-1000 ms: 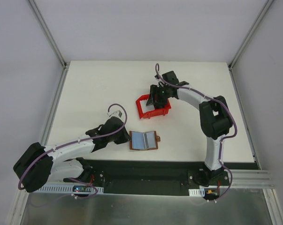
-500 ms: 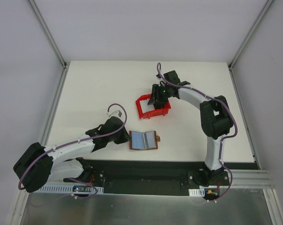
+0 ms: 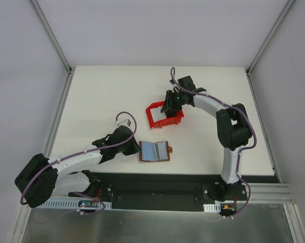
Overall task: Put the credit cards into the card holder
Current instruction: Pick up the credit card from the storage box.
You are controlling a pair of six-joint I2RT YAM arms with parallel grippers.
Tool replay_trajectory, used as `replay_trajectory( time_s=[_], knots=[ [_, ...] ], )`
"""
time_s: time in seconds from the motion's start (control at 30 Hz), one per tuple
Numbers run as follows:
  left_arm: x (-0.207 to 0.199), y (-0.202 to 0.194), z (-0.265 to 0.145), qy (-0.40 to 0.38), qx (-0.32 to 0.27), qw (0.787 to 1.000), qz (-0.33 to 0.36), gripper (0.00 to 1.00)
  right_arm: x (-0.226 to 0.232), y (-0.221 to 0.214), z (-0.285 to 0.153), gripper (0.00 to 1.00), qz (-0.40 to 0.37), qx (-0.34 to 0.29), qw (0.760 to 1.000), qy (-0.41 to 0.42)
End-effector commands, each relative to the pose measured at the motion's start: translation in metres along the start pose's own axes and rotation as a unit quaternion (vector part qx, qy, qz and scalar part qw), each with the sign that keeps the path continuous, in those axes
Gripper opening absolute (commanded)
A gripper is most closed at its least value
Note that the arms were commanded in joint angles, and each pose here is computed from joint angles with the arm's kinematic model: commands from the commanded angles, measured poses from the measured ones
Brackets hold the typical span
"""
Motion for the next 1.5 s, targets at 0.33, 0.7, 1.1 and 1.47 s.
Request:
replay_trajectory(
  time_s=[0.33,0.7,1.1,1.47],
  knots=[
    [-0.008,0.011,-0.001,-0.009,-0.011,1.000,0.004,0.00,0.018,0.014,-0.028,0.22,-0.011,-0.039,0.999,0.032],
    [-0.008,0.012,-0.002,-0.009,-0.012,1.000,0.005,0.00,0.013,0.021,-0.023,0.53,-0.009,-0.046,0.999,0.012],
    [-0.007,0.012,-0.001,-0.008,-0.012,1.000,0.005,0.00,0.009,0.017,0.007,0.59,-0.008,0.011,1.000,0.002],
    [-0.007,0.010,-0.002,-0.015,-0.003,1.000,0.003,0.00,0.019,0.011,0.004,0.53,-0.011,0.027,0.999,0.035]
  ],
)
Point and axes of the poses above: each gripper's point midway between its finger pads, its own z axis out along the fingers, its own x axis along the line the jaws close on, y = z × x, the point moved 7 cm from there along -z, back along the fingers, and after that the axes turned 6 degrees about z, right-handed, at the moved point
